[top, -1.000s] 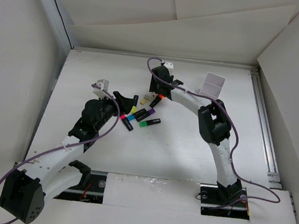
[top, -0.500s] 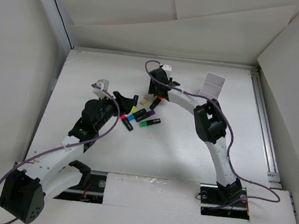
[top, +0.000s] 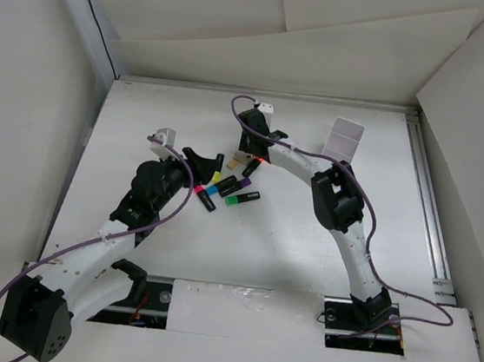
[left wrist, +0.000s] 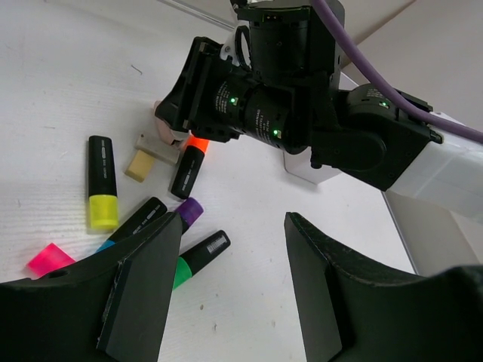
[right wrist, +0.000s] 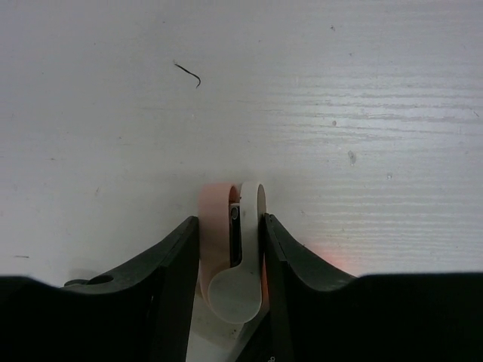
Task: Sort the stationery into containers
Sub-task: Pick up the stapler from the center of the board, then place the stapler in the storage box, then pick up the stationery from the center of the board.
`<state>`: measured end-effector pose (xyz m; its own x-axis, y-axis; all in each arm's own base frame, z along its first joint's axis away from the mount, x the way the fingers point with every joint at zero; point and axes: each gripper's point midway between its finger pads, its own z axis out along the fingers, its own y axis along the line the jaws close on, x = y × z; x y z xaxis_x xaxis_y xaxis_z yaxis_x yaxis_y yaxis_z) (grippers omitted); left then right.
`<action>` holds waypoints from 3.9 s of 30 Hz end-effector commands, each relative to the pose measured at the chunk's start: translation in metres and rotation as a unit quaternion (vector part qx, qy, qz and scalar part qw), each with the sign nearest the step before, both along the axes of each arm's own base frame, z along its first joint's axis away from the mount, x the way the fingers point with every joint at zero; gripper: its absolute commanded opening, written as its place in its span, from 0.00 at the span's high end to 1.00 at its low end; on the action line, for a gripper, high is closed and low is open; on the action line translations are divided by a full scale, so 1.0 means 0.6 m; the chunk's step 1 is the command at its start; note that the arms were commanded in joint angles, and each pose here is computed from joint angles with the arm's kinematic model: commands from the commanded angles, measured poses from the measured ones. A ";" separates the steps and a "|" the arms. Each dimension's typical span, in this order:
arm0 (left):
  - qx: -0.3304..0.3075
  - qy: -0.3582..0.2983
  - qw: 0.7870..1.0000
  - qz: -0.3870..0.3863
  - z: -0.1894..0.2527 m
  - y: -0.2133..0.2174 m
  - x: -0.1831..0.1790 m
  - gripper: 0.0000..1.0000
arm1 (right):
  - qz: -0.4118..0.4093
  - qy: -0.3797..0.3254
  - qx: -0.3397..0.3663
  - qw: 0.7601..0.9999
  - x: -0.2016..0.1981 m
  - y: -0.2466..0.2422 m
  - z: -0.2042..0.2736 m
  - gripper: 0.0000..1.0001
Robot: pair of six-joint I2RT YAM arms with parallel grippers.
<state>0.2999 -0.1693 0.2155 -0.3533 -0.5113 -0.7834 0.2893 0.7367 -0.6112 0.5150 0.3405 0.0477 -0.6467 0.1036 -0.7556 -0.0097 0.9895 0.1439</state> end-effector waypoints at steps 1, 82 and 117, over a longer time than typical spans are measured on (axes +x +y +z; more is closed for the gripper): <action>-0.019 -0.035 0.999 -0.009 0.046 -0.006 -0.001 0.46 | -0.005 -0.025 0.025 0.999 0.013 0.019 0.035 0.66; -0.016 -0.028 0.999 -0.018 0.033 -0.013 0.002 0.46 | -0.302 -0.165 0.100 0.934 0.042 -0.496 0.263 0.46; -0.025 -0.042 0.999 0.012 0.048 0.008 -0.005 0.47 | 0.117 -0.076 0.059 0.989 -0.085 -0.058 0.181 0.87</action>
<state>0.2978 -0.1685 0.2245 -0.3345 -0.5259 -0.7820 0.3023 0.7261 -0.6176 0.4617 0.2827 0.1513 -0.5442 0.1594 -0.8237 -0.1277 0.9546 0.2691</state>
